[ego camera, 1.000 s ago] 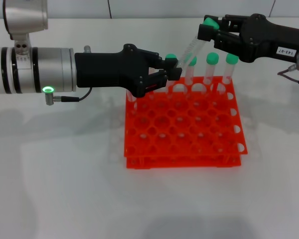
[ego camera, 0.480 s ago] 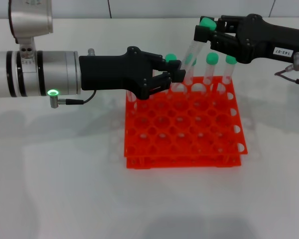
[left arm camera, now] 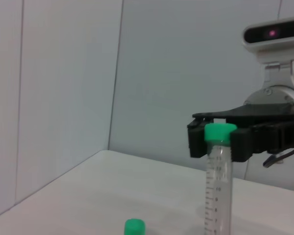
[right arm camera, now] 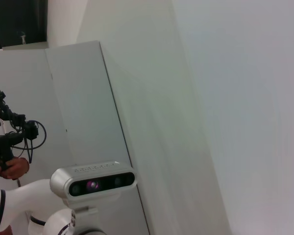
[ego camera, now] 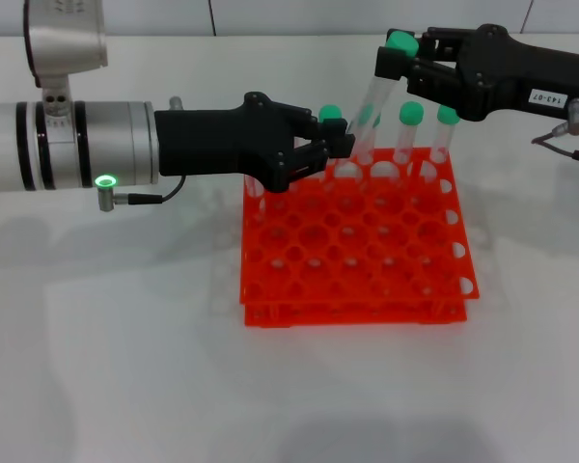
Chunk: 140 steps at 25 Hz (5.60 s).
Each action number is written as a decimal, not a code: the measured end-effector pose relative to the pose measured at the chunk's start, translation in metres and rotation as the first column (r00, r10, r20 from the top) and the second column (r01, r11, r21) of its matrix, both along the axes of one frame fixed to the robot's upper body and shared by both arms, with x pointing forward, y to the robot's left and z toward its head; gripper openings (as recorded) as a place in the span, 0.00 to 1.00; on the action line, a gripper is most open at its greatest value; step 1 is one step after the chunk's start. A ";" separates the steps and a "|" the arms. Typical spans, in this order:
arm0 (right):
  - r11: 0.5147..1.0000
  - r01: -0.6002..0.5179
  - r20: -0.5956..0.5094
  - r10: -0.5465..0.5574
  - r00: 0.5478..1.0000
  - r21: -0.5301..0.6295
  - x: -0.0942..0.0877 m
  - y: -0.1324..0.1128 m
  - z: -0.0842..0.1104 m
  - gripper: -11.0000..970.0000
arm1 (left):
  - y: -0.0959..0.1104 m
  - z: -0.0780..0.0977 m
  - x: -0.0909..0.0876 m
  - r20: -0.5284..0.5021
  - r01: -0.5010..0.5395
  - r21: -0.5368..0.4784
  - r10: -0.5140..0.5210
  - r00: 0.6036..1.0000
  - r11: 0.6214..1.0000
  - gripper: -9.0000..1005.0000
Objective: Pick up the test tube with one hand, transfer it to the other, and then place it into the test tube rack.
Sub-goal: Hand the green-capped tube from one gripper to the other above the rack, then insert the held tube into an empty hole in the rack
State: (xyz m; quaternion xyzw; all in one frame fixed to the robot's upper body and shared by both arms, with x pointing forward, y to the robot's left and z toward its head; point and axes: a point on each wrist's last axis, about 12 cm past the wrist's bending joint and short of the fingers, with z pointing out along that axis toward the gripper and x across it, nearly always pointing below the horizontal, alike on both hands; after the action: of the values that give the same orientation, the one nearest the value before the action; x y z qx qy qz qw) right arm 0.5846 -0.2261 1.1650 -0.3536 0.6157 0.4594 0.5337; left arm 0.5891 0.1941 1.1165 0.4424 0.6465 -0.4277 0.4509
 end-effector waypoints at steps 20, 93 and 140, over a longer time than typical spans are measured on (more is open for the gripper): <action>1.000 0.007 0.001 -0.007 1.000 0.001 0.002 0.001 0.001 0.28 | 0.007 0.004 0.002 -0.066 -0.073 -0.067 0.068 0.995 0.995 0.21; 0.994 0.102 0.047 -0.101 0.994 -0.028 0.002 0.047 -0.041 0.28 | 0.136 0.010 -0.056 -0.247 -0.077 0.370 0.178 0.953 0.926 0.87; 0.988 0.124 0.036 -0.122 0.992 -0.090 0.005 0.068 -0.056 0.28 | 0.136 0.006 -0.058 -0.249 -0.089 0.362 0.189 0.950 0.928 0.87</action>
State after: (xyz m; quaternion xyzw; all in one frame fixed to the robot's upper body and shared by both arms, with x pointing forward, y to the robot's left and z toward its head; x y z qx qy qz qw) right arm 0.5895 -0.1579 1.1091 -0.3461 0.6488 0.3912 0.5533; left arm 0.5308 0.3298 1.1227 0.4026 0.7986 -0.3321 0.2997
